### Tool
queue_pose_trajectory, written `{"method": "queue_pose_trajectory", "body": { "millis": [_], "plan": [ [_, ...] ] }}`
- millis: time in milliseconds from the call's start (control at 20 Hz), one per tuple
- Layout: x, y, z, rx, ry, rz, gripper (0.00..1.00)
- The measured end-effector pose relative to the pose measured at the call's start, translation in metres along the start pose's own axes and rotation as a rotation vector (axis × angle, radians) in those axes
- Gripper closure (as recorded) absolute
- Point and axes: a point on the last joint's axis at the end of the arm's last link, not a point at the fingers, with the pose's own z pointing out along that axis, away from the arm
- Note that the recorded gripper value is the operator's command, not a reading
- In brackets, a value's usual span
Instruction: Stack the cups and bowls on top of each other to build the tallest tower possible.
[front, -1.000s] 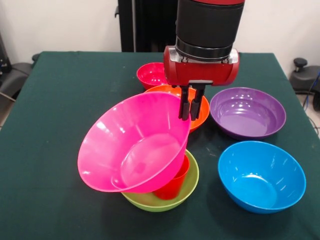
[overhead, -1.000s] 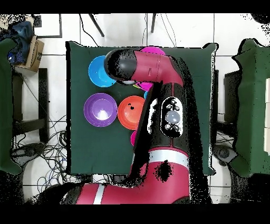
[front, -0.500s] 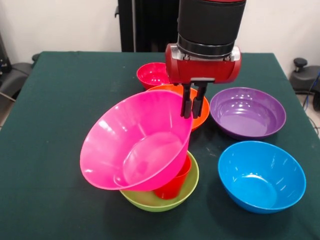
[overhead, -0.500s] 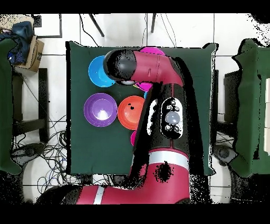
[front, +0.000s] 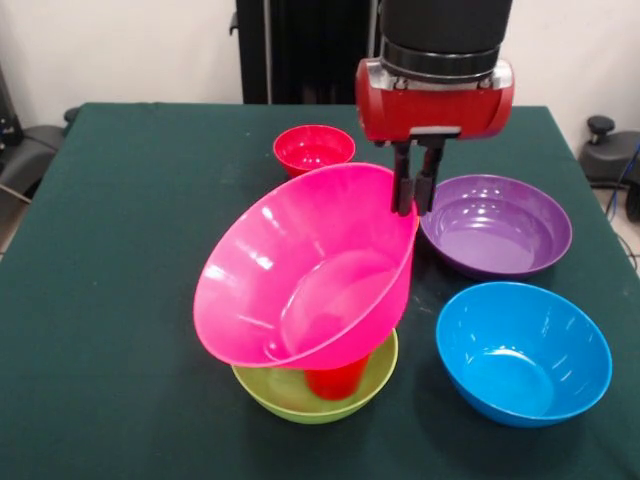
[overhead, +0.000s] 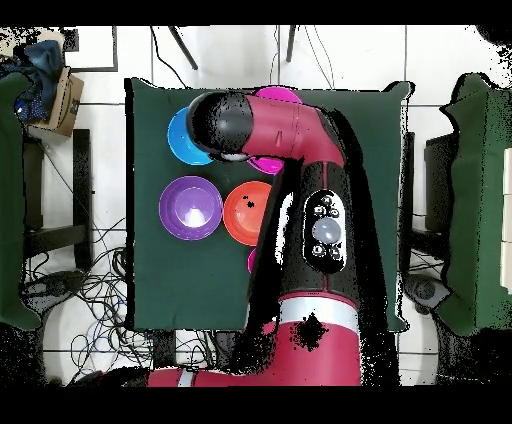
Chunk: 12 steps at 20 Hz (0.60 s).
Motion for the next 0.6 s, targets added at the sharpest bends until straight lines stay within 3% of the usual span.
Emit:
{"method": "queue_pose_trajectory", "body": {
  "millis": [500,550,600],
  "plan": [
    [-0.0019,0.0085,-0.0036,-0.015,-0.006,-0.007,1.0],
    [-0.0018,0.0091,-0.0032,-0.016,-0.006,-0.008,0.0],
    [-0.0019,0.0092,-0.0032,-0.016,-0.006,-0.008,0.0]
  ]
}}
